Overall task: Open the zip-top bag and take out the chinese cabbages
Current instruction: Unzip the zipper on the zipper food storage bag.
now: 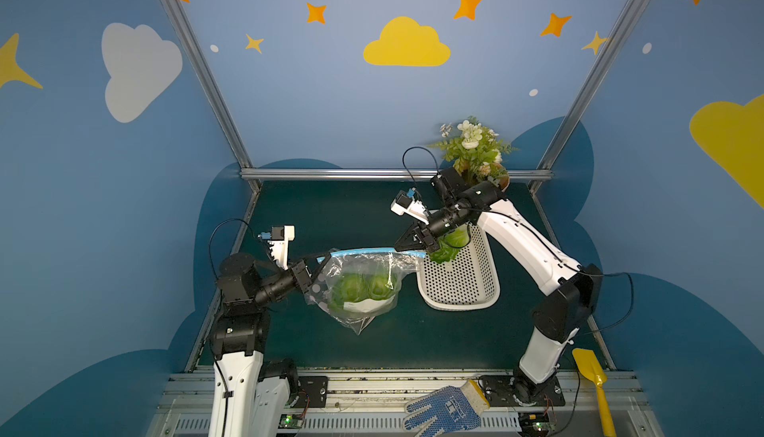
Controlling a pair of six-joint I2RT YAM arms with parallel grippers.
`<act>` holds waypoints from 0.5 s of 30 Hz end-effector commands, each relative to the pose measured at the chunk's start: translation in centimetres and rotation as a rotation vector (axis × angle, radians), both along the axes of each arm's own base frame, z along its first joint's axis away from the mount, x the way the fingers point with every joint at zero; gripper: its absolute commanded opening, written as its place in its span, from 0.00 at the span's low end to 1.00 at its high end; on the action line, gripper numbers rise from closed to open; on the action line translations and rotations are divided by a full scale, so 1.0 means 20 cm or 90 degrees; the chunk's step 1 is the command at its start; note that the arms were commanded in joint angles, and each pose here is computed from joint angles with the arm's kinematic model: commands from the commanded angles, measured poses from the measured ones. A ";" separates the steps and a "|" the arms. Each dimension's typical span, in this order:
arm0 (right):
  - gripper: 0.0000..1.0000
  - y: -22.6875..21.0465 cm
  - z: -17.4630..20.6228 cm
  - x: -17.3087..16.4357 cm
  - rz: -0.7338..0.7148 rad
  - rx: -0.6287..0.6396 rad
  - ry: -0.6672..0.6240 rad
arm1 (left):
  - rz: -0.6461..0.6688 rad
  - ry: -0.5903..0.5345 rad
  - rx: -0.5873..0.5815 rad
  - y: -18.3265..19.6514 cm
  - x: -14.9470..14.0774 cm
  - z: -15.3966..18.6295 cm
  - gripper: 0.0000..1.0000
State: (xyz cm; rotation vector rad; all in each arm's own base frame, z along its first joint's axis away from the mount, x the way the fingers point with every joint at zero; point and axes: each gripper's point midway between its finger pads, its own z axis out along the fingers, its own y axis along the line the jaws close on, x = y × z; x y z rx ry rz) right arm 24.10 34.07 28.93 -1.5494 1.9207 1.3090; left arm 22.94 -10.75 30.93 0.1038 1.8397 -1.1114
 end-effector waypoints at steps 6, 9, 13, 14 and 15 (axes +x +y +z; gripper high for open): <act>0.00 -0.14 -0.02 0.02 -0.043 -0.039 -0.023 | 0.030 -0.024 0.013 0.05 0.04 0.02 0.04; 0.00 -0.16 -0.02 0.02 -0.049 -0.041 -0.025 | 0.032 -0.023 0.016 0.05 0.04 0.01 0.04; 0.00 -0.19 -0.03 0.02 -0.064 -0.042 -0.021 | 0.039 -0.026 0.023 0.06 0.05 0.01 0.04; 0.00 -0.19 -0.03 0.02 -0.065 -0.044 -0.020 | 0.040 -0.027 0.024 0.06 0.05 0.01 0.04; 0.00 -0.20 -0.03 0.02 -0.067 -0.045 -0.021 | 0.041 -0.027 0.025 0.06 0.06 0.01 0.04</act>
